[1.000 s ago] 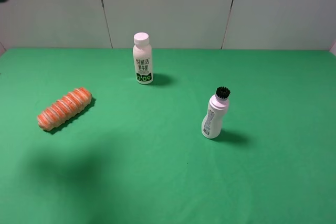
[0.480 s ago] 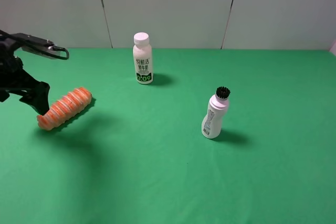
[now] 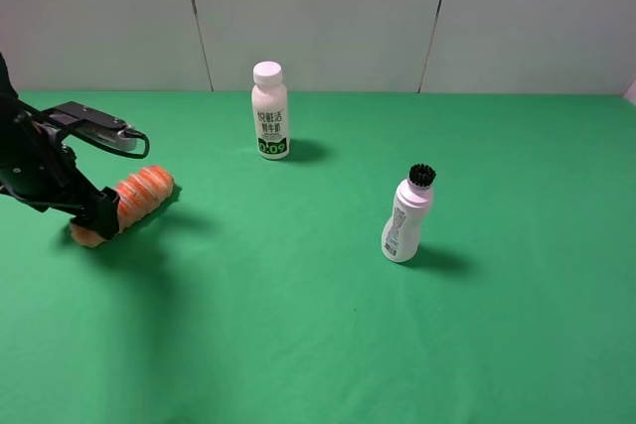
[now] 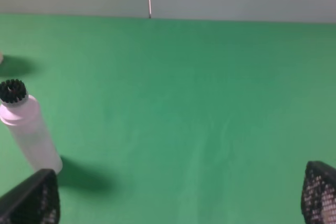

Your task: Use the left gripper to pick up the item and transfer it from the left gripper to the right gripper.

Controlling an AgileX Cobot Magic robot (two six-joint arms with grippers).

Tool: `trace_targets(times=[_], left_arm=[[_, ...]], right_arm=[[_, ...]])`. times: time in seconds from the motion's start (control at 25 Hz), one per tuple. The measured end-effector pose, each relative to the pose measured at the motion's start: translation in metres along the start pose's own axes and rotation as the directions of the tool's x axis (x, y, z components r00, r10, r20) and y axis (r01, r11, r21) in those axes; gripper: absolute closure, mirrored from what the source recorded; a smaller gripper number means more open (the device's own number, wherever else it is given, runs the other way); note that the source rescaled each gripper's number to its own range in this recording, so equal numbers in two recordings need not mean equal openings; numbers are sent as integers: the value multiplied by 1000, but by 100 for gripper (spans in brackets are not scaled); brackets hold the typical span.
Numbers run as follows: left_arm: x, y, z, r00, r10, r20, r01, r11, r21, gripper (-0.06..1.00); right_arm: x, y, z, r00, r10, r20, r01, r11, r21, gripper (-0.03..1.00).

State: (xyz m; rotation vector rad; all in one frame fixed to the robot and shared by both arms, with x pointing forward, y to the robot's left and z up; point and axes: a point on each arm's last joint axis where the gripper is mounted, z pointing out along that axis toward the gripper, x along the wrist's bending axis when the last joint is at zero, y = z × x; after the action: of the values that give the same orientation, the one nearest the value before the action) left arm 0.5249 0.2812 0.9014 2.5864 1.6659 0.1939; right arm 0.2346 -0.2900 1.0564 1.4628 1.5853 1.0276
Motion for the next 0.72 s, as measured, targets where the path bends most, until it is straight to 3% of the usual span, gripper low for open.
trace_targets(times=[0.6, 0.72], left_arm=[[-11, 9, 23, 994, 108, 5, -107, 994, -16, -6], [-11, 9, 23, 992, 128, 5, -128, 992, -21, -1]], right_arm=[[0, 0, 0, 1000, 0, -1, 0, 1000, 0, -3], [0, 0, 0, 1000, 0, -1, 0, 1000, 0, -3]])
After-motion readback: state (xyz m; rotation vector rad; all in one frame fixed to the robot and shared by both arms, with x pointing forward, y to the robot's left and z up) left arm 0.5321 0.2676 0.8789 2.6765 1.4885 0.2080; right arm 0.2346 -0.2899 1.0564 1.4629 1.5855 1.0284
